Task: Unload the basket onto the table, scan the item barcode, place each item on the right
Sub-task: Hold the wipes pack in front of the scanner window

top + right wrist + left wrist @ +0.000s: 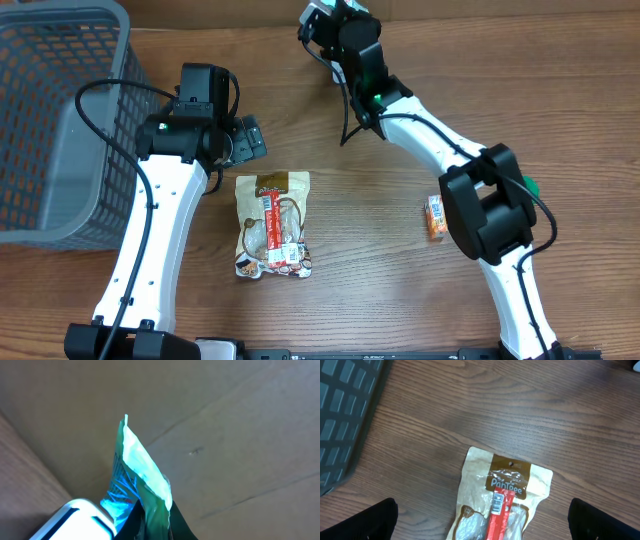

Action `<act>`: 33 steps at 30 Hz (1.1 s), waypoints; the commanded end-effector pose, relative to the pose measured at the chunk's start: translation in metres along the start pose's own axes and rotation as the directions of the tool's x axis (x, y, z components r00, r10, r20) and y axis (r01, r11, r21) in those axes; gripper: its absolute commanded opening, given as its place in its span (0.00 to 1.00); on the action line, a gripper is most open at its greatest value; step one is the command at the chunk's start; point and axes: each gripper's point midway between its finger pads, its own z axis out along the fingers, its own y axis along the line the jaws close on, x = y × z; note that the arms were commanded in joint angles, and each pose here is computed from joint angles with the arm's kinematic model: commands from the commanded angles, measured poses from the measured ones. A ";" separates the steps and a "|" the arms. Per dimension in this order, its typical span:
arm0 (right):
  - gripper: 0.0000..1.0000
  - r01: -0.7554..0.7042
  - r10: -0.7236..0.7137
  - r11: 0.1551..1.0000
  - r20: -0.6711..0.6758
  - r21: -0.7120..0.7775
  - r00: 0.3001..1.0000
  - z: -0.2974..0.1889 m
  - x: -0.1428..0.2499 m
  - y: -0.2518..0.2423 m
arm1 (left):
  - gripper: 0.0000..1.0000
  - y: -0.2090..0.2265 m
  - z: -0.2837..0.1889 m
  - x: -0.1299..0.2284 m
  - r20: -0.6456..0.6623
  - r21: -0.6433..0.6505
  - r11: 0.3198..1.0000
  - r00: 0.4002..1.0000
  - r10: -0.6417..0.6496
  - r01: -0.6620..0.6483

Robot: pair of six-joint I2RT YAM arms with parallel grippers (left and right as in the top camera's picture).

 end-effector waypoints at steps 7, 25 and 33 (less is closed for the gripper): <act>0.04 0.021 -0.019 0.998 -0.026 0.062 0.999 0.009 0.014 -0.006 | 1.00 0.002 -0.004 -0.004 0.018 -0.010 1.000 1.000 0.012 -0.012; 0.04 -0.046 0.032 0.996 -0.174 -0.079 0.984 0.011 0.062 0.056 | 1.00 0.002 -0.004 -0.004 0.018 -0.010 1.000 1.000 0.012 -0.012; 0.04 -0.096 0.078 0.992 -0.202 -0.081 0.976 0.007 0.062 0.055 | 1.00 0.002 -0.004 -0.004 0.018 -0.010 1.000 1.000 0.012 -0.012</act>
